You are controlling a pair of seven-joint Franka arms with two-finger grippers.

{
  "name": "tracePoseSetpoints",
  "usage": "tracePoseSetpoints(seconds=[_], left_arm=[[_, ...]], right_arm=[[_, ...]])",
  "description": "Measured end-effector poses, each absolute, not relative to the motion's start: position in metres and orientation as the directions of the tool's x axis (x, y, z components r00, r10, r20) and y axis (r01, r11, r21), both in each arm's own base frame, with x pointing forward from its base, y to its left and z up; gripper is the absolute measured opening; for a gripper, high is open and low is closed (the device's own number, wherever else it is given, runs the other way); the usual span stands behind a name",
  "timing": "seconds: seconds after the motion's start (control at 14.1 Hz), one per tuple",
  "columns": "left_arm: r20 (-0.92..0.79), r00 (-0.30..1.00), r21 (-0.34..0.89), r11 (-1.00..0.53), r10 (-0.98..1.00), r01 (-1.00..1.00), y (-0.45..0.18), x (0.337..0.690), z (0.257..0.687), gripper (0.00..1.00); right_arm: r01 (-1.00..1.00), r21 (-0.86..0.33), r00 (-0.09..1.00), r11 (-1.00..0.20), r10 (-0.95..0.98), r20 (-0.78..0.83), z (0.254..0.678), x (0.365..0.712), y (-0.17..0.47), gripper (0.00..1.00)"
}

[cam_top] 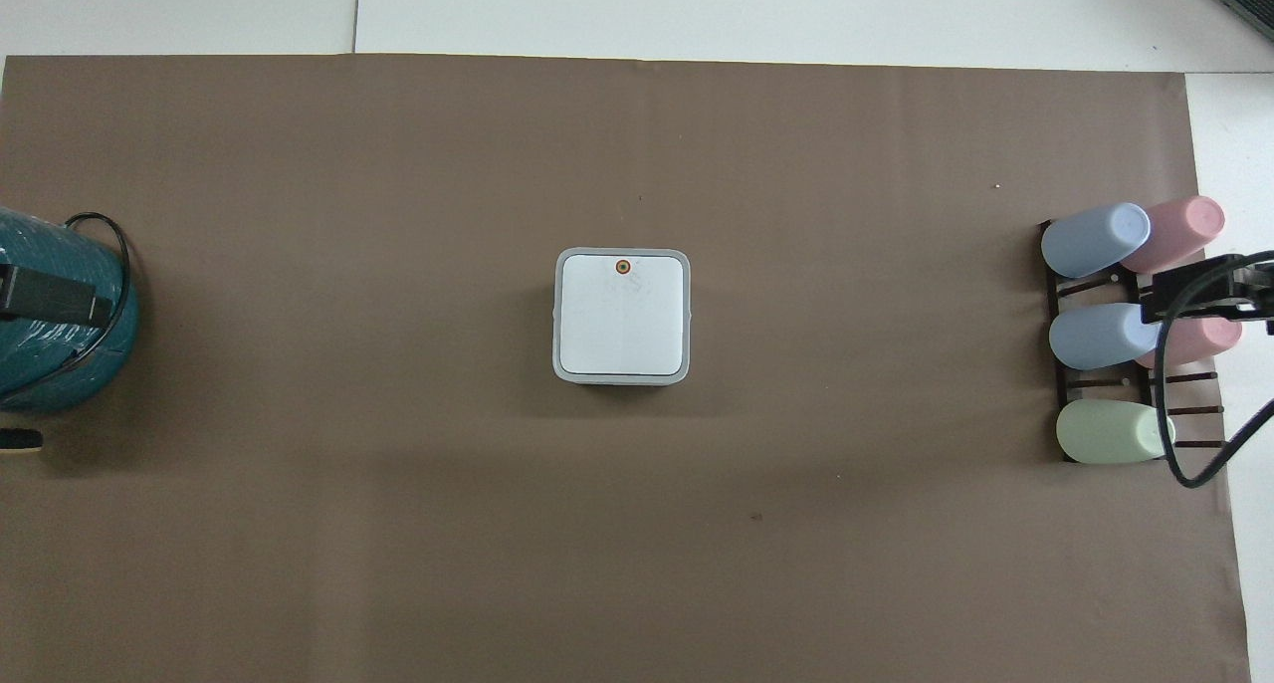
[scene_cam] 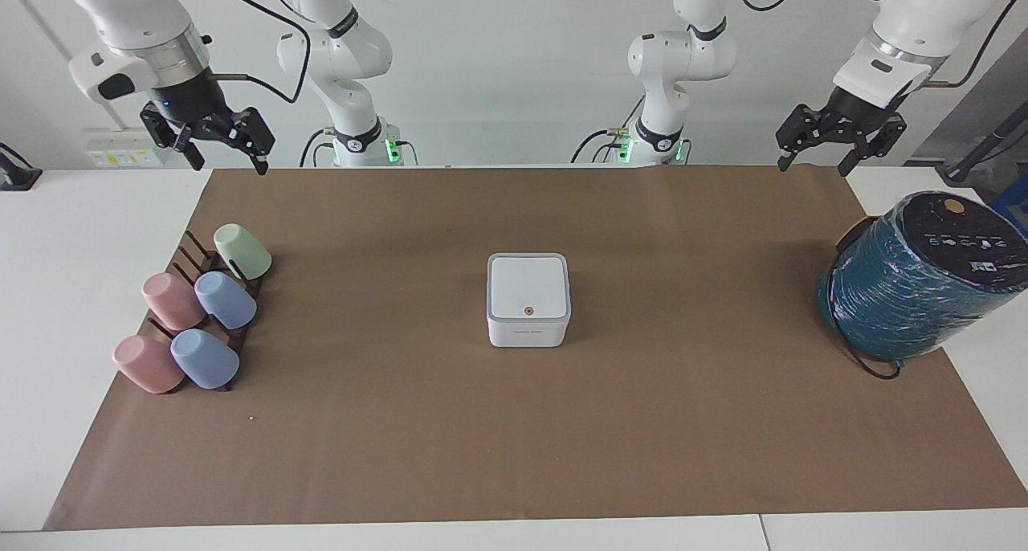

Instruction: Close trash can lid

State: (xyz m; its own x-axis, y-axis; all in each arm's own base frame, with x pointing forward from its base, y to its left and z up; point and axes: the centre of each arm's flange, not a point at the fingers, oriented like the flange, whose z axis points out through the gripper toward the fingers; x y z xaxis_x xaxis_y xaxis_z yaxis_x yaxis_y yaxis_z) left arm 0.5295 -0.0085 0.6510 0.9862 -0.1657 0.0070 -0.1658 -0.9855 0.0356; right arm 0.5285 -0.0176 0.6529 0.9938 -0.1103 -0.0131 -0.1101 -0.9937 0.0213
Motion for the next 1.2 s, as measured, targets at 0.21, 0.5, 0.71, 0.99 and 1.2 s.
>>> tracePoseSetpoints(seconds=[0.21, 0.5, 0.71, 0.99, 1.2], left_arm=[[0.01, 0.988, 0.036, -0.987, -0.156, -0.156, -0.009, 0.53, 0.651, 1.0], [0.025, 0.987, 0.034, -0.987, -0.157, -0.158, -0.012, 0.53, 0.658, 1.0], [0.03, 0.987, 0.033, -0.987, -0.158, -0.159, -0.013, 0.53, 0.661, 1.0], [0.023, 0.984, 0.033, -0.984, -0.174, -0.175, -0.023, 0.529, 0.661, 1.0], [0.017, 0.985, 0.033, -0.985, -0.171, -0.172, -0.024, 0.528, 0.66, 1.0]], right_arm=[[-0.11, 0.021, 0.994, -0.994, -0.11, -0.013, 0.653, 0.529, -0.018, 1.0], [-0.11, 0.021, 0.994, -0.994, -0.11, -0.013, 0.653, 0.529, -0.018, 1.0], [-0.11, 0.021, 0.994, -0.994, -0.11, -0.013, 0.653, 0.529, -0.018, 1.0], [-0.11, 0.021, 0.994, -0.994, -0.11, -0.013, 0.653, 0.529, -0.018, 1.0], [-0.11, 0.021, 0.994, -0.994, -0.11, -0.013, 0.653, 0.529, -0.018, 1.0]])
